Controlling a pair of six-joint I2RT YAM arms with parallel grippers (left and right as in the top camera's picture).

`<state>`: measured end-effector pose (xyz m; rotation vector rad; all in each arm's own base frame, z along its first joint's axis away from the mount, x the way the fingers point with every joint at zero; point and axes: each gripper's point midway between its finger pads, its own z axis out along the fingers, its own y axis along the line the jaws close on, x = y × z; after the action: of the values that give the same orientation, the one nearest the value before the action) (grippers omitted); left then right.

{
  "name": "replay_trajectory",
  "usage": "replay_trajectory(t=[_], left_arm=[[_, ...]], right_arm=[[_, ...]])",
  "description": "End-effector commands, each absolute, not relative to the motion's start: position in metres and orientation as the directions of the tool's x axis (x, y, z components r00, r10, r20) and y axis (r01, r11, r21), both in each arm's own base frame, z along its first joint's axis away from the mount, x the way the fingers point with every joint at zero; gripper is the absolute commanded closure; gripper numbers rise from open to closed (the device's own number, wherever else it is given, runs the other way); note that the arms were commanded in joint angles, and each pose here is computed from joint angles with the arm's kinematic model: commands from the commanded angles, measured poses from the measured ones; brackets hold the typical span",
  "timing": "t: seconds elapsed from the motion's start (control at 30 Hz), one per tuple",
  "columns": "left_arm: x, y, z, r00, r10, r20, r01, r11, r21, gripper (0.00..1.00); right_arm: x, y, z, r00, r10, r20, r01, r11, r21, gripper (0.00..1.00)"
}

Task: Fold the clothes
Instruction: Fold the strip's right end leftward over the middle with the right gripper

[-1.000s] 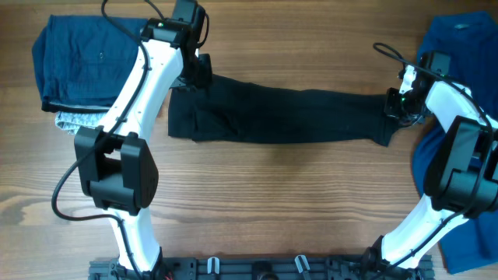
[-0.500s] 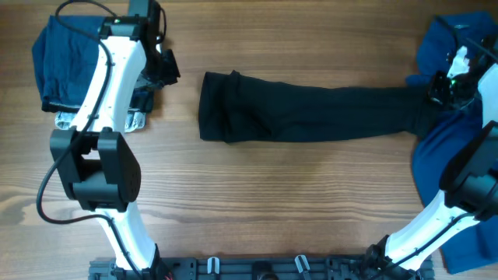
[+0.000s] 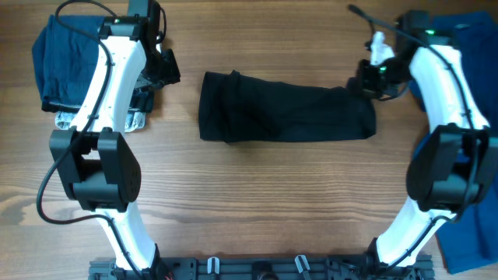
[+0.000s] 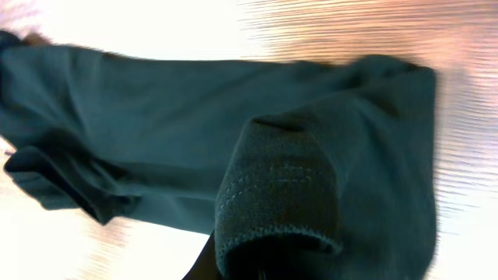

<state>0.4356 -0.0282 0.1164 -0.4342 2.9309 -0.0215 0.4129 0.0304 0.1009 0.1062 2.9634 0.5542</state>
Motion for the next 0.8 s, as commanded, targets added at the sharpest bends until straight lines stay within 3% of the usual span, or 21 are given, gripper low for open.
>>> replay_trajectory(t=[0.0, 0.1, 0.43, 0.47, 0.5, 0.57, 0.67, 0.77], left_arm=[[0.435, -0.029, 0.132, -0.932, -0.301, -0.202, -0.294, 0.954, -0.067, 0.53], [0.433, -0.029, 0.132, -0.933, -0.301, -0.197, -0.294, 0.954, -0.064, 0.53], [0.433, -0.029, 0.132, -0.933, -0.301, -0.197, -0.294, 0.954, -0.064, 0.53], [0.433, -0.029, 0.132, -0.933, -0.301, -0.197, -0.294, 0.954, -0.064, 0.53], [0.433, -0.029, 0.132, -0.933, -0.301, -0.197, -0.294, 0.954, -0.064, 0.53], [0.433, -0.029, 0.132, -0.933, -0.301, -0.197, -0.294, 0.954, -0.064, 0.51], [0.433, -0.029, 0.132, -0.933, -0.301, -0.196, -0.294, 0.954, -0.064, 0.5], [0.432, -0.028, 0.131, -0.934, -0.301, -0.19, -0.295, 0.954, -0.062, 0.49]], right_arm=[[0.417, 0.061, 0.101, -0.99, 0.058, -0.129, 0.014, 0.948, 0.317, 0.96], [0.421, 0.105, 0.07, -0.987, -0.01, -0.159, -0.061, 0.947, 0.314, 0.95], [0.418, 0.161, 0.043, -0.972, -0.085, -0.218, -0.155, 0.932, 0.329, 0.92], [0.418, 0.161, 0.042, -0.973, -0.078, -0.215, -0.148, 0.932, 0.33, 0.77], [0.418, 0.161, 0.042, -0.975, -0.07, -0.211, -0.139, 0.933, 0.332, 0.52], [0.421, 0.164, 0.044, -0.971, -0.073, -0.227, -0.15, 0.926, 0.346, 0.29], [0.421, 0.19, 0.083, -0.938, -0.171, -0.3, -0.315, 0.778, 0.543, 0.23], [0.416, 0.158, 0.102, -0.966, -0.087, -0.244, -0.216, 0.79, 0.574, 0.24]])
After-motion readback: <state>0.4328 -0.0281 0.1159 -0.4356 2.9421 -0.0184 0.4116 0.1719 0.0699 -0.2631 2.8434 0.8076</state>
